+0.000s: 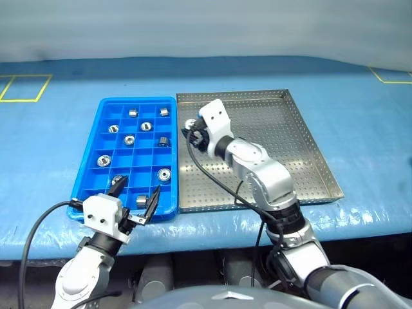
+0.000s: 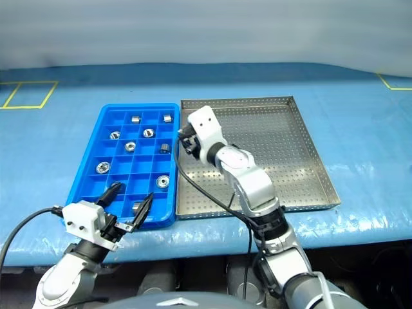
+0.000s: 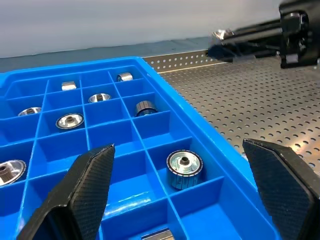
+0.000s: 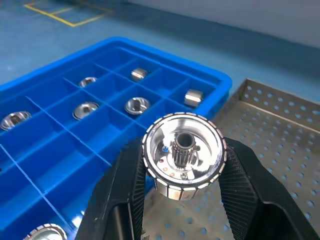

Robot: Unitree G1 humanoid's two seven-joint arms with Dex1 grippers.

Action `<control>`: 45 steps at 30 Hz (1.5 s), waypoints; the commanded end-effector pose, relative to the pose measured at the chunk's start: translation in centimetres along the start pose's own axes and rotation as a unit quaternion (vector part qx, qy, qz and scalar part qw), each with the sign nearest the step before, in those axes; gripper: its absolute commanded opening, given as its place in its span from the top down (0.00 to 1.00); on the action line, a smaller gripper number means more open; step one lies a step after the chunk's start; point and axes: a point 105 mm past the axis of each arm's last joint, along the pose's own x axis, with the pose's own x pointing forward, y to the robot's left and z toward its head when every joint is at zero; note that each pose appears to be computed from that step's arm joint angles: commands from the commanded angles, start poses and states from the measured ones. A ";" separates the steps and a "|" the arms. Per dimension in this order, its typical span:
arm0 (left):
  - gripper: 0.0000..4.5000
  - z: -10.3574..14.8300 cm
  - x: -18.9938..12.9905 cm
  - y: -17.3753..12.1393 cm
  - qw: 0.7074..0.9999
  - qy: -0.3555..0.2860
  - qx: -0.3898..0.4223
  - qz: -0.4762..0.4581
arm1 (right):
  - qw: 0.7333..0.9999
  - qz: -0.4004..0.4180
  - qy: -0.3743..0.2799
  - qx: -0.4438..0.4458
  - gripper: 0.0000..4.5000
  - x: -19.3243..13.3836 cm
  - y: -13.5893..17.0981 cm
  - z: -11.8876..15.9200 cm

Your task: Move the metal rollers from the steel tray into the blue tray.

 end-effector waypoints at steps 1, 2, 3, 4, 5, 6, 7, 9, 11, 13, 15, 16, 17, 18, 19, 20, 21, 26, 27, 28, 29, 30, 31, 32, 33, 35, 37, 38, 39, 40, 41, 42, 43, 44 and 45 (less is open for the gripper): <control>0.00 1.9 -0.7 0.2 0.999 -0.034 0.021 0.025 | 0.999 0.039 -0.023 -0.006 0.62 1.5 2.0 1.0; 0.00 1.9 -0.9 0.3 0.999 -0.035 0.021 0.032 | 0.999 0.047 -0.025 -0.001 0.62 1.8 2.5 1.0; 0.00 2.0 -1.2 0.3 0.998 -0.034 0.021 0.040 | 0.998 0.053 -0.026 0.002 0.62 2.2 2.9 1.0; 0.00 2.0 -1.4 0.3 0.998 -0.033 0.022 0.045 | 0.998 0.057 -0.026 0.003 0.62 2.5 3.2 0.9; 0.00 2.0 -1.7 0.4 0.998 -0.032 0.023 0.053 | 0.998 0.064 -0.026 0.004 0.62 2.9 3.6 0.9; 0.00 2.0 -1.9 0.4 0.997 -0.031 0.023 0.060 | 0.997 0.068 -0.026 0.004 0.62 3.2 3.9 0.8; 0.00 2.0 -2.2 0.4 0.997 -0.030 0.023 0.066 | 0.997 0.073 -0.026 0.003 0.62 3.5 4.2 0.7; 0.00 2.0 -2.6 0.4 0.996 -0.029 0.022 0.077 | 0.996 0.084 -0.025 0.003 0.62 3.9 4.6 0.6; 0.00 1.9 -2.9 0.3 0.996 -0.027 0.022 0.085 | 0.996 0.092 -0.021 -0.001 0.62 4.4 5.0 0.2; 0.00 1.9 -3.1 0.2 0.995 -0.027 0.021 0.090 | 0.995 0.096 -0.011 -0.004 0.62 4.9 5.3 -0.5; 0.00 1.9 -3.2 0.2 0.995 -0.028 0.021 0.094 | 0.995 0.099 -0.001 -0.005 0.62 5.2 5.3 -1.2; 0.00 1.9 -3.2 0.2 0.995 -0.028 0.021 0.095 | 0.995 0.102 0.005 -0.001 0.62 5.3 5.4 -1.7; 0.00 1.9 -3.2 0.2 0.995 -0.029 0.021 0.095 | 0.995 0.102 0.015 0.004 0.62 5.4 5.3 -2.4; 0.00 1.9 -3.2 0.1 0.995 -0.029 0.021 0.095 | 0.995 0.099 0.024 0.003 0.62 5.5 5.2 -3.0; 0.00 1.8 -3.2 0.1 0.995 -0.030 0.021 0.095 | 0.995 0.096 0.035 0.001 0.62 5.6 5.0 -3.7; 0.00 1.8 -3.1 0.1 0.995 -0.030 0.021 0.095 | 0.995 0.092 0.043 0.004 0.62 5.5 4.8 -4.2; 0.00 1.8 -3.0 0.1 0.995 -0.031 0.020 0.093 | 0.995 0.091 0.047 0.008 0.62 5.5 4.7 -4.5; 0.00 1.8 -2.5 0.0 0.996 -0.033 0.020 0.077 | 0.994 0.092 0.062 0.020 0.32 5.0 4.1 -5.6; 0.00 1.8 -2.4 0.0 0.997 -0.033 0.019 0.073 | 0.994 0.091 0.059 0.019 0.24 4.9 4.1 -5.5; 0.00 1.8 -2.2 0.0 0.997 -0.034 0.019 0.067 | 0.995 0.086 0.054 0.018 0.17 4.8 4.0 -5.2; 0.00 1.7 -2.0 -0.1 0.997 -0.034 0.018 0.061 | 0.995 0.084 0.048 0.020 0.09 4.6 3.9 -4.9; 0.00 1.7 -1.8 -0.1 0.998 -0.034 0.019 0.055 | 0.995 0.083 0.039 0.022 0.03 4.4 3.8 -4.4; 0.00 1.7 -1.6 -0.2 0.998 -0.034 0.019 0.050 | 0.996 0.083 0.031 0.025 0.01 4.2 3.7 -4.0; 0.00 1.7 -1.4 -0.2 0.998 -0.035 0.019 0.044 | 0.996 0.082 0.018 0.026 0.01 4.0 3.5 -3.3; 0.00 1.7 -1.2 -0.2 0.998 -0.036 0.020 0.038 | 0.996 0.087 -0.002 0.033 0.01 3.6 3.5 -2.5; 0.00 1.8 -0.7 -0.1 0.999 -0.037 0.022 0.027 | 0.993 0.099 -0.041 0.049 0.01 2.6 3.4 -0.9; 0.00 1.8 -0.2 0.2 0.999 -0.037 0.028 0.019 | 0.991 0.094 -0.084 0.045 0.01 1.4 2.9 0.6; 0.00 1.8 0.2 0.5 0.999 -0.038 0.031 0.017 | 0.991 0.083 -0.100 0.030 0.01 0.7 2.4 1.0; 0.00 1.9 0.5 0.7 0.999 -0.039 0.033 0.014 | 0.991 0.070 -0.110 0.013 0.01 0.2 2.0 1.2; 0.00 2.0 0.6 0.8 0.999 -0.040 0.034 0.012 | 0.991 0.062 -0.115 0.002 0.01 -0.2 1.8 1.2; 0.00 2.1 1.0 1.0 0.998 -0.042 0.037 0.008 | 0.992 0.049 -0.113 -0.010 0.01 -0.7 1.2 1.0; 0.00 2.2 1.1 1.2 0.998 -0.043 0.038 0.006 | 0.993 0.041 -0.111 -0.018 0.01 -1.0 1.0 0.8; 0.00 2.3 1.6 1.3 0.998 -0.044 0.043 -0.001 | 0.995 0.029 -0.097 -0.023 0.01 -1.7 0.3 0.0; 0.00 2.4 2.0 1.5 0.998 -0.046 0.048 -0.005 | 0.996 0.020 -0.085 -0.024 0.01 -2.4 -0.2 -0.7; 0.00 2.5 2.4 1.7 0.998 -0.047 0.051 -0.006 | 0.997 0.012 -0.076 -0.023 0.01 -3.0 -0.7 -1.4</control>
